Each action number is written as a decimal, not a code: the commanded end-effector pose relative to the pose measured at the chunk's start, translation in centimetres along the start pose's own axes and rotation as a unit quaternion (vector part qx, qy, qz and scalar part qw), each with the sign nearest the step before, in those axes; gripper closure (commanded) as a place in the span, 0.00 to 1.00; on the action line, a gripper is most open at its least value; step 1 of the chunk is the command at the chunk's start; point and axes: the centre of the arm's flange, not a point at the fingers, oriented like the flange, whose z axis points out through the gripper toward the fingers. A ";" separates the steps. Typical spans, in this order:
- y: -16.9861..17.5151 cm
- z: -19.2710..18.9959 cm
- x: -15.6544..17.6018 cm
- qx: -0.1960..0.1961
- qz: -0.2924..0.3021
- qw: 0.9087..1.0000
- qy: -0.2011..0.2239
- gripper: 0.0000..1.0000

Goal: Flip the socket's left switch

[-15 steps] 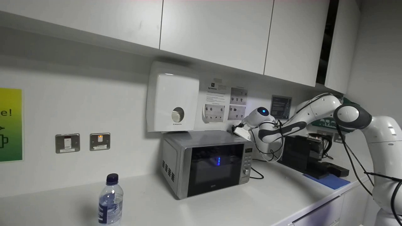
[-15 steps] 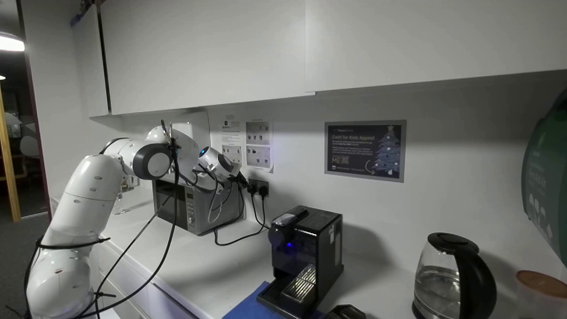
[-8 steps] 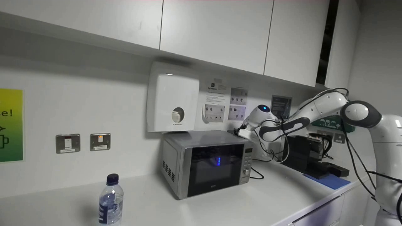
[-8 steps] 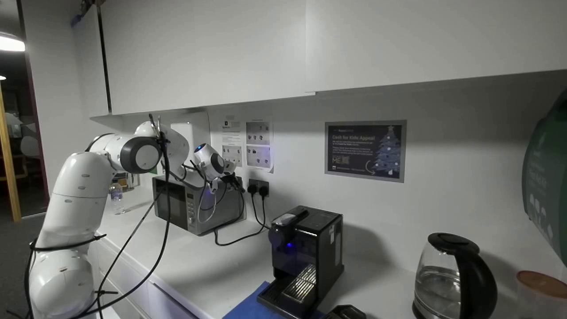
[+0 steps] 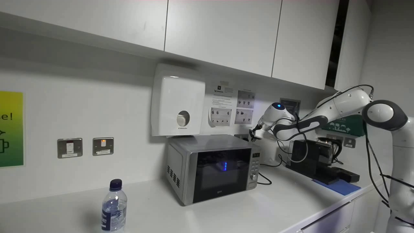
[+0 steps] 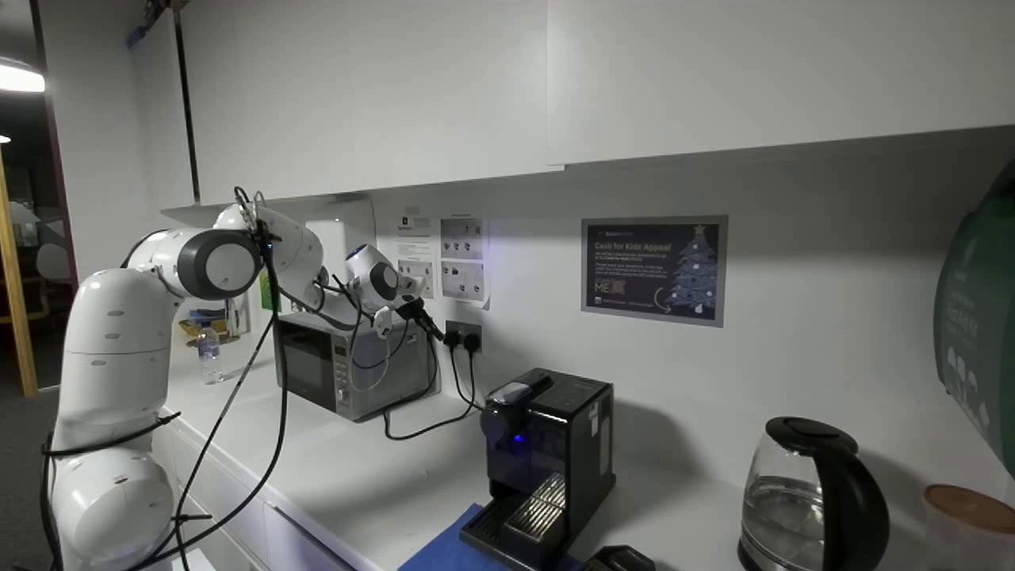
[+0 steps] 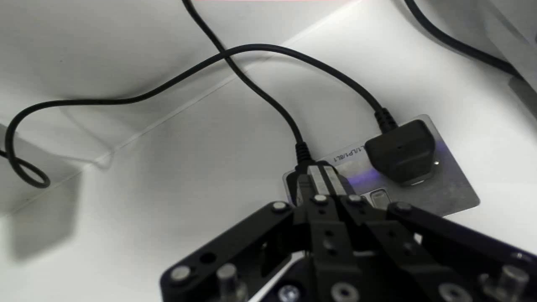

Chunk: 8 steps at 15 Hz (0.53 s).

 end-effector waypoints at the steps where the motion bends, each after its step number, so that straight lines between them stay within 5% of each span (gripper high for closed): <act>1: 2.6 -3.0 0.2 -0.020 -0.028 0.999 -0.009 1.00; 8: 4.5 -5.2 -0.2 -0.012 -0.065 0.997 -0.044 1.00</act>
